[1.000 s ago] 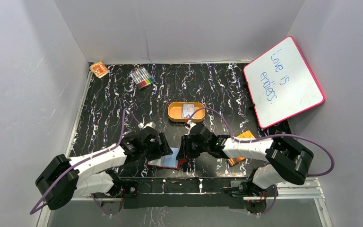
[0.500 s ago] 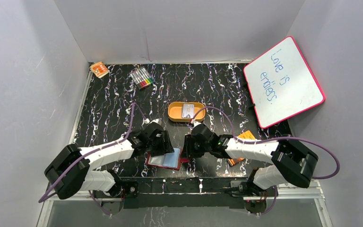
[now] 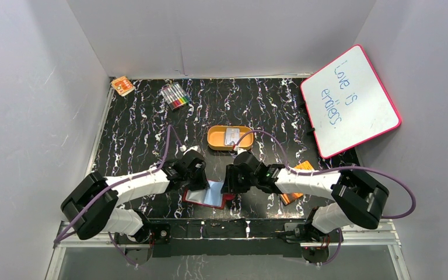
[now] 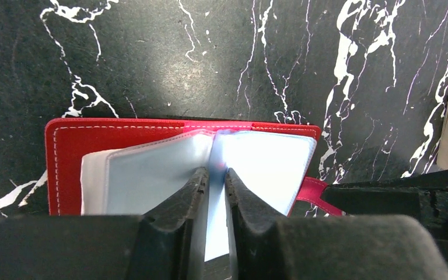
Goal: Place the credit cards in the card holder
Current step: Open the card holder at the center of the board.
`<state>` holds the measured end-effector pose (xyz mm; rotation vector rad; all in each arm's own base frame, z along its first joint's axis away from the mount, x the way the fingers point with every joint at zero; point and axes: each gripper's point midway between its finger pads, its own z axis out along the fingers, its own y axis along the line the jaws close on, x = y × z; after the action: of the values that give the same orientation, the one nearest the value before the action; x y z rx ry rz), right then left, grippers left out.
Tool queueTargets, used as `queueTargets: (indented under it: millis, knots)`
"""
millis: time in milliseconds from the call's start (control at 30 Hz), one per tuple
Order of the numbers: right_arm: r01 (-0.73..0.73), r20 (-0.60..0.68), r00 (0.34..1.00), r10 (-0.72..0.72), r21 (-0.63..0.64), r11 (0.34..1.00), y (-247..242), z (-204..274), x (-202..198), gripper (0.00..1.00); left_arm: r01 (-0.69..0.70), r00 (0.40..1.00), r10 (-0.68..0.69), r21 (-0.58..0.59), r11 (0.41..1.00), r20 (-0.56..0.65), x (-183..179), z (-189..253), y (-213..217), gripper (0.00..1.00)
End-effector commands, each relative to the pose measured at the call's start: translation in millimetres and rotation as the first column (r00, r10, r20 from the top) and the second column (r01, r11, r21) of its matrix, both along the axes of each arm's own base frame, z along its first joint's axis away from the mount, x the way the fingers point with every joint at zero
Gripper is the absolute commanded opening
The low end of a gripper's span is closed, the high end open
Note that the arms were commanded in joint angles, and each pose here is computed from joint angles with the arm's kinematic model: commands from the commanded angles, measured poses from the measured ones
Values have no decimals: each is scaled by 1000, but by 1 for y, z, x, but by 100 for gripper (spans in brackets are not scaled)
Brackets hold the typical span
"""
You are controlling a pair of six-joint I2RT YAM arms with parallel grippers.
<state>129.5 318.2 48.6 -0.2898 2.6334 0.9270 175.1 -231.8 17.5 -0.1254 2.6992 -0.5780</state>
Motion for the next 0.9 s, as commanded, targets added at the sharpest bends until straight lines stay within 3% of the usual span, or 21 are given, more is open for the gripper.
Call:
queueTargets:
  millis: [0, 133, 433, 600, 867]
  knots:
    - [-10, 45, 999, 7, 61, 998, 20, 22, 12, 42, 12, 993, 12, 204, 979, -115, -32, -44, 46, 10]
    - [0, 46, 999, -3, 48, 999, 18, 21, 13, 43, 5, 993, 21, 214, 977, -116, -34, -46, 51, 0]
    - [39, 57, 997, -42, 52, 998, 20, 24, 21, 37, -13, 992, 40, 213, 977, -123, -38, -49, 55, 0]
    - [-36, 11, 999, 36, 53, 998, 33, 17, 13, 42, -26, 991, 52, 202, 979, -125, -38, -49, 53, 0]
    - [-14, -25, 1000, 14, 14, 1000, 29, 2, 11, 42, -32, 990, 56, 182, 983, -126, -39, -47, 51, 0]
